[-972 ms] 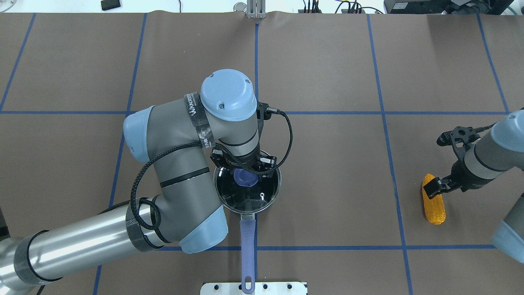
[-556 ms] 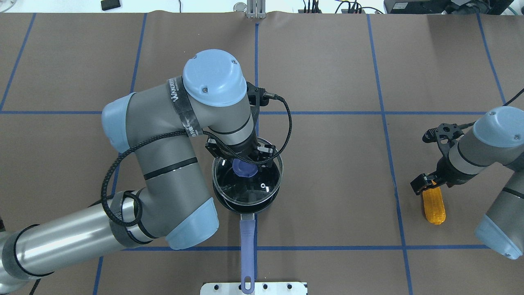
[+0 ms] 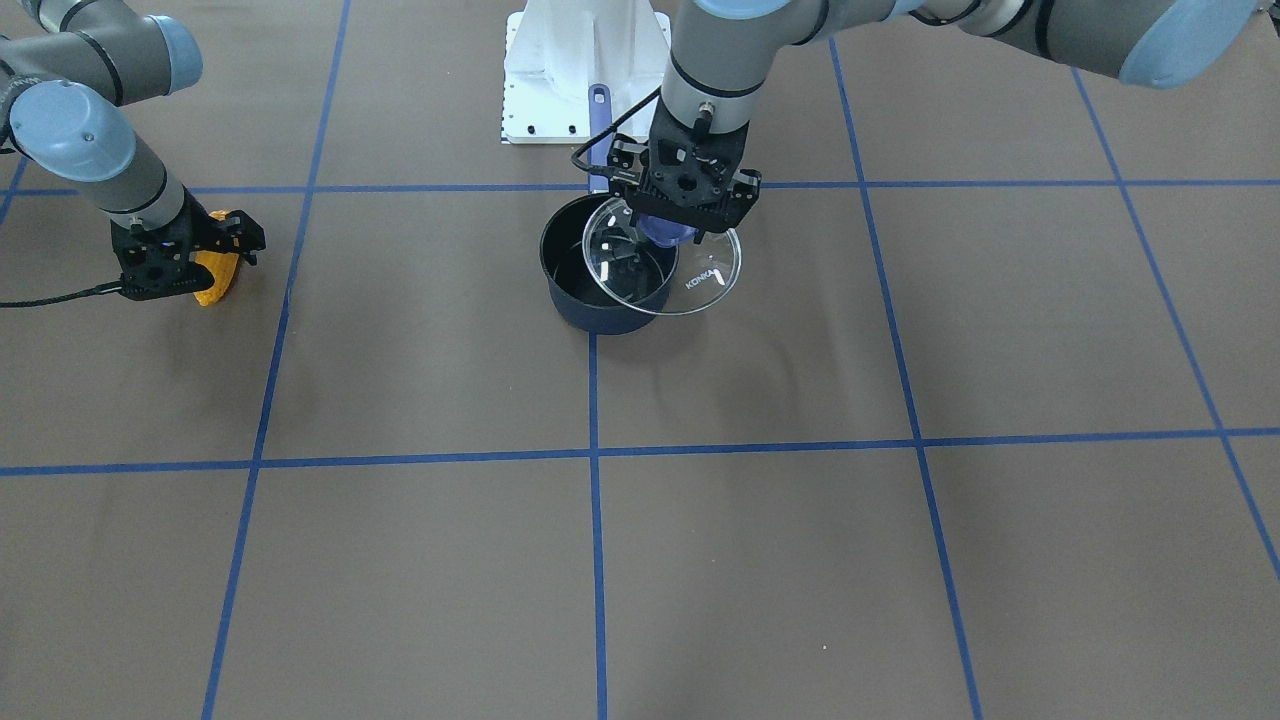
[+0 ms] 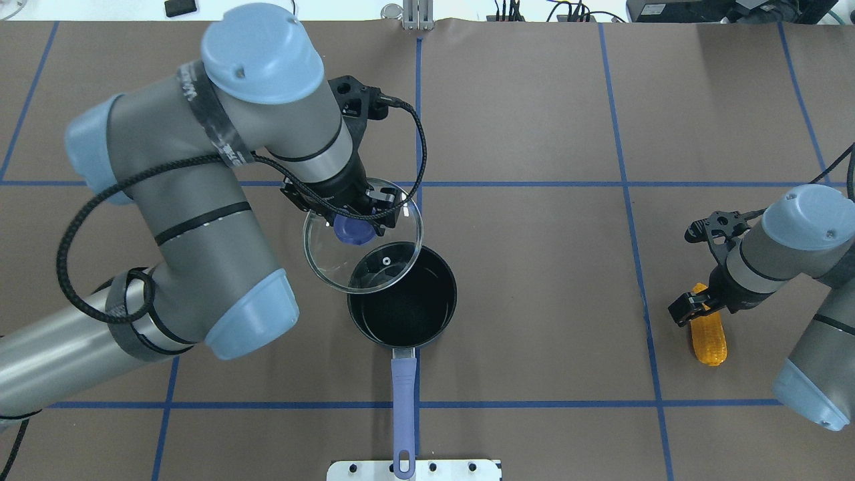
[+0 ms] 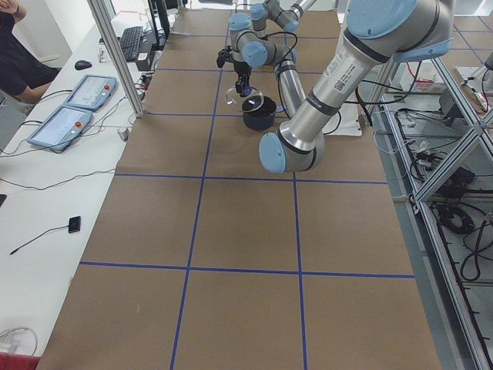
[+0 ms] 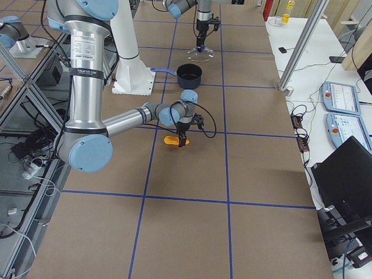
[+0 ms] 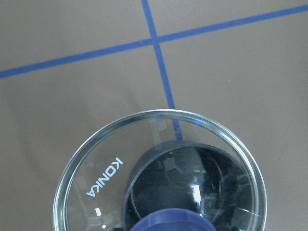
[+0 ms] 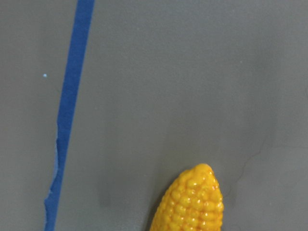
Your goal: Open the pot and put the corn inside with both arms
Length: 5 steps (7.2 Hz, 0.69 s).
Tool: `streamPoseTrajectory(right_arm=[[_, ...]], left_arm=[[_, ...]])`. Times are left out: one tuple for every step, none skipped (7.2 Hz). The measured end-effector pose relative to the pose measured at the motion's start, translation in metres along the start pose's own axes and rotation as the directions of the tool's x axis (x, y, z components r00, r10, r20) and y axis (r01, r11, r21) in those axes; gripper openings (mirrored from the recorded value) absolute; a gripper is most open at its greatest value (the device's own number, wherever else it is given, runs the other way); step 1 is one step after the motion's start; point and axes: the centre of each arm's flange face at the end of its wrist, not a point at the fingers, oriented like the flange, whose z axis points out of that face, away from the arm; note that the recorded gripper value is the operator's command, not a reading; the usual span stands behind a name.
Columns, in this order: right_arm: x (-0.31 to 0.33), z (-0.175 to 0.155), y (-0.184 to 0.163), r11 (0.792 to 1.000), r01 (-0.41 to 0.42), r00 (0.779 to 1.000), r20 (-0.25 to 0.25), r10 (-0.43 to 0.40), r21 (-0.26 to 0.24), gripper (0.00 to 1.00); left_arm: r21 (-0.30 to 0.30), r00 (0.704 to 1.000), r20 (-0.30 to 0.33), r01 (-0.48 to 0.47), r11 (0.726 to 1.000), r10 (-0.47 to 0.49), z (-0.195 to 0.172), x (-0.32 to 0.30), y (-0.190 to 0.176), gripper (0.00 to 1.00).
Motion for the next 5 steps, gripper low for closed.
streamPoseTrajectory(right_arm=[[-0.002,0.003,0.003,1.000,0.007,1.000,-0.001,-0.007,-0.007,0.84],[-0.005,0.006,0.007,1.000,0.015,1.000,-0.003,-0.015,-0.016,0.77],[-0.004,0.007,0.014,0.999,0.021,1.000,-0.004,-0.022,-0.024,0.59],[-0.002,0.006,0.021,0.999,0.032,0.999,-0.005,-0.032,-0.029,0.44],[0.000,0.004,0.027,0.998,0.051,0.999,-0.005,-0.051,-0.031,0.38]], left_arm=[[-0.003,1.000,-0.001,-0.006,1.000,0.006,-0.005,-0.016,-0.006,0.57],[0.001,1.000,0.005,-0.011,1.000,0.011,-0.009,-0.030,-0.011,0.57],[0.004,1.000,0.013,-0.014,1.000,0.014,-0.011,-0.042,-0.015,0.57],[0.004,1.000,0.018,-0.015,1.000,0.015,-0.011,-0.048,-0.016,0.57],[0.004,1.000,0.020,-0.015,1.000,0.015,-0.011,-0.051,-0.017,0.57]])
